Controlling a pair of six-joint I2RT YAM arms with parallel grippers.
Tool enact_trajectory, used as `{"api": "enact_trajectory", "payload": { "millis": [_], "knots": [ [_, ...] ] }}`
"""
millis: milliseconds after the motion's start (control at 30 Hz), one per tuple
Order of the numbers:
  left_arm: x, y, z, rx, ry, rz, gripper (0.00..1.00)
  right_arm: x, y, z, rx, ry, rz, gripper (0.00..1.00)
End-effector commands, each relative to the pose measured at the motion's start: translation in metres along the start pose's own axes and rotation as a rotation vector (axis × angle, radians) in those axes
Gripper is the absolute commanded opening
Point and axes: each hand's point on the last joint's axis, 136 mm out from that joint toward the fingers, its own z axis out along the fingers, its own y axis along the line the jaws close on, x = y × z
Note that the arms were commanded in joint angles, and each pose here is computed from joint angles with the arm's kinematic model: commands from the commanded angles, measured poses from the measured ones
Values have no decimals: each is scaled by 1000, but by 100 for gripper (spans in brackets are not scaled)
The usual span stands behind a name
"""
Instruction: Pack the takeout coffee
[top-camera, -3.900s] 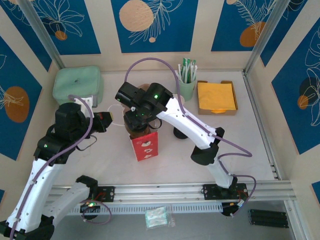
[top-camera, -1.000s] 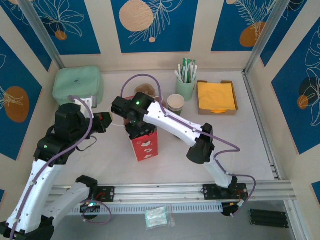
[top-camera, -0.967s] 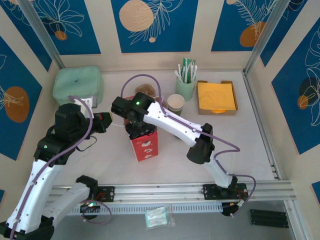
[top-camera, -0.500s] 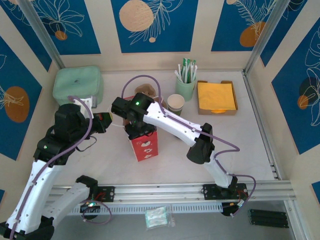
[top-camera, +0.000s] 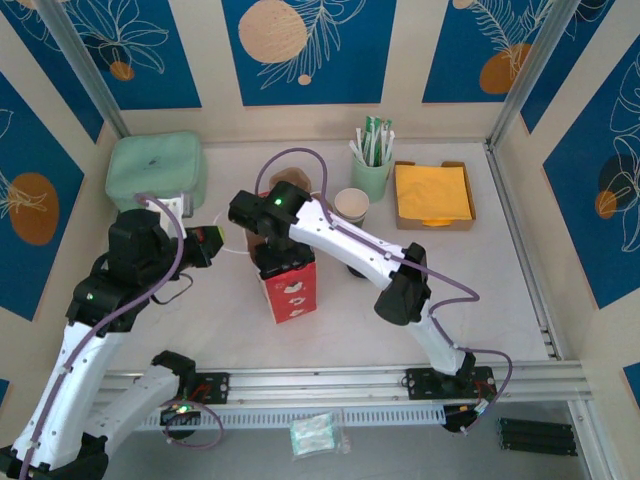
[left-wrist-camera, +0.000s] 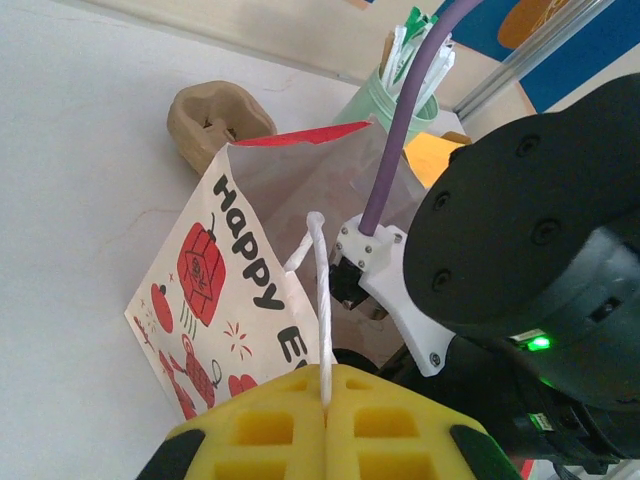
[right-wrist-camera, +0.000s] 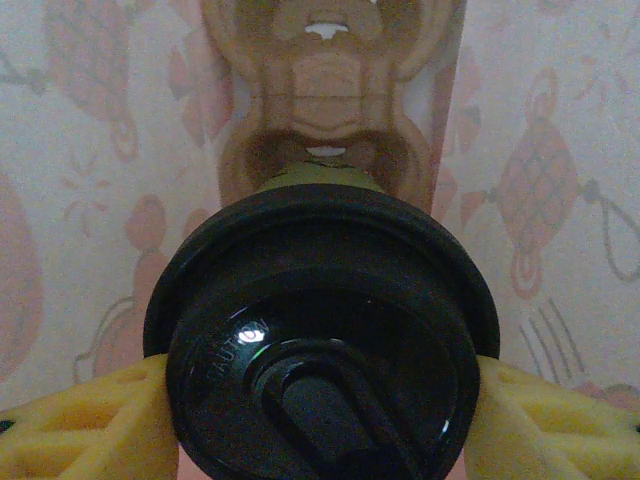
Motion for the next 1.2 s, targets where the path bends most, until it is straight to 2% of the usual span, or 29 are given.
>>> {"api": "enact_trajectory", "payload": {
  "millis": [0, 700, 1167],
  "knots": [
    [-4, 3, 0, -6, -26, -12, 0, 13, -2, 0, -1, 53, 46, 63],
    [-2, 6, 2, -20, -20, -13, 0, 11, 2, 12, -21, 52, 46, 63],
    [-3, 8, 4, -32, -18, -10, 0, 2, 5, 5, -36, 9, 41, 62]
  ]
}}
